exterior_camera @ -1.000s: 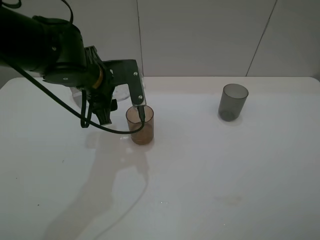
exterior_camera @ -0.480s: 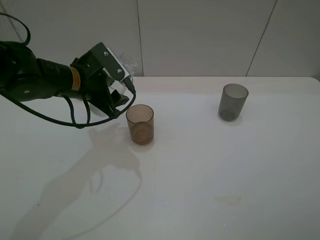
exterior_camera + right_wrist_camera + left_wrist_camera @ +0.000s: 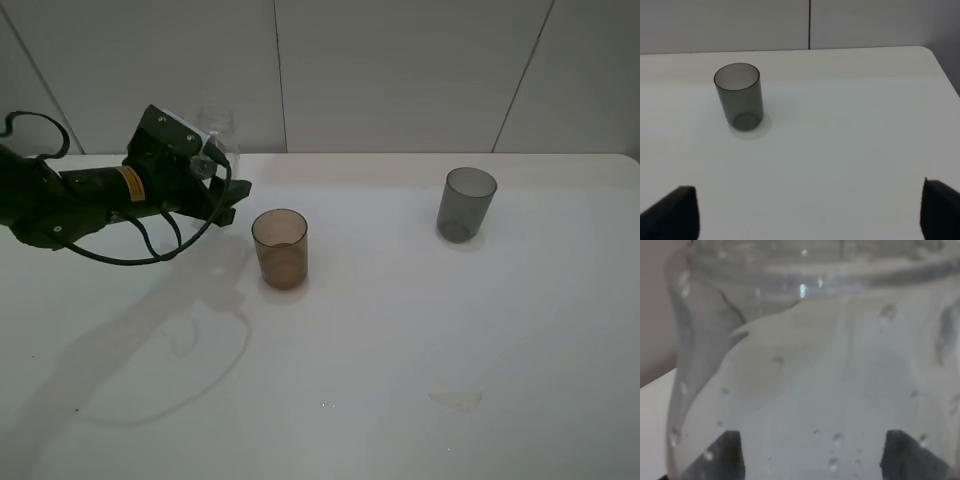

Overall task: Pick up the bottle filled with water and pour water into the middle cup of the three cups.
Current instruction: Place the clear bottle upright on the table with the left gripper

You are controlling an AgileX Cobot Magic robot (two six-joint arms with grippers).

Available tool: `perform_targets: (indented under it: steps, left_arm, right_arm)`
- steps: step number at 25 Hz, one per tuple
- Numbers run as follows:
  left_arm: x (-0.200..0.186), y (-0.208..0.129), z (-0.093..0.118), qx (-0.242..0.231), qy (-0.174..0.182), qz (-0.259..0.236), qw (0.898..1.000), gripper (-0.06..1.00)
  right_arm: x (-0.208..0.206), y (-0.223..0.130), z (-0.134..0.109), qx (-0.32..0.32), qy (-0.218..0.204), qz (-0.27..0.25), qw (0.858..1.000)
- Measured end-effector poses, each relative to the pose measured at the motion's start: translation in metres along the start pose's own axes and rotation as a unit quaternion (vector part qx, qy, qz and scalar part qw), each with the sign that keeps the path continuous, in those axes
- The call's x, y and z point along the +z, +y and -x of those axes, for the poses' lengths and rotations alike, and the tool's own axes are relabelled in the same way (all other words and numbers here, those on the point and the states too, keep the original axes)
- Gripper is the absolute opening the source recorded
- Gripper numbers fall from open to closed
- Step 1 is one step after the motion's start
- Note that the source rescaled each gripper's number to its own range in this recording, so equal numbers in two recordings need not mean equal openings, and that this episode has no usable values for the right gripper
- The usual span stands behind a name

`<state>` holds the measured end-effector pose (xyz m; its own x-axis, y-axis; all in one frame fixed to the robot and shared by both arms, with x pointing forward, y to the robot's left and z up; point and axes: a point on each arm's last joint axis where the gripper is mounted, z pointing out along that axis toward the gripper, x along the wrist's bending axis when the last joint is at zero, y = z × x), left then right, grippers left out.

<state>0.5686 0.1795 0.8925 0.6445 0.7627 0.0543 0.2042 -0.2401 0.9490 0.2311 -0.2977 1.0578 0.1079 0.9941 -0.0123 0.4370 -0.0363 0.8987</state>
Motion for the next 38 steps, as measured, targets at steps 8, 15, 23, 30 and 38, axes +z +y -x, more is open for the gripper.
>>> perform_targets:
  steps: [8, 15, 23, 30, 38]
  left_arm:
    - [0.014, -0.04, -0.004, -0.022, 0.034, 0.018, 0.999, 0.01]
    - [0.015, -0.048, -0.004, -0.023, 0.039, 0.013, 0.999, 0.01]
    - [0.015, -0.047, -0.004, -0.021, 0.036, 0.018, 0.999, 0.33]
    - [0.015, -0.047, -0.004, -0.021, 0.036, 0.018, 0.999, 0.66]
    - [0.01, -0.035, -0.004, -0.016, 0.038, 0.034, 0.999, 0.67]
  right_arm:
    - [0.0, 0.0, 0.0, 0.0, 0.0, 0.0, 1.0]
    - [0.0, 0.0, 0.0, 0.0, 0.0, 0.0, 1.0]
    - [0.0, 0.0, 0.0, 0.0, 0.0, 0.0, 1.0]
    - [0.0, 0.0, 0.0, 0.0, 0.0, 0.0, 1.0]
    - [0.0, 0.0, 0.0, 0.0, 0.0, 0.0, 1.0]
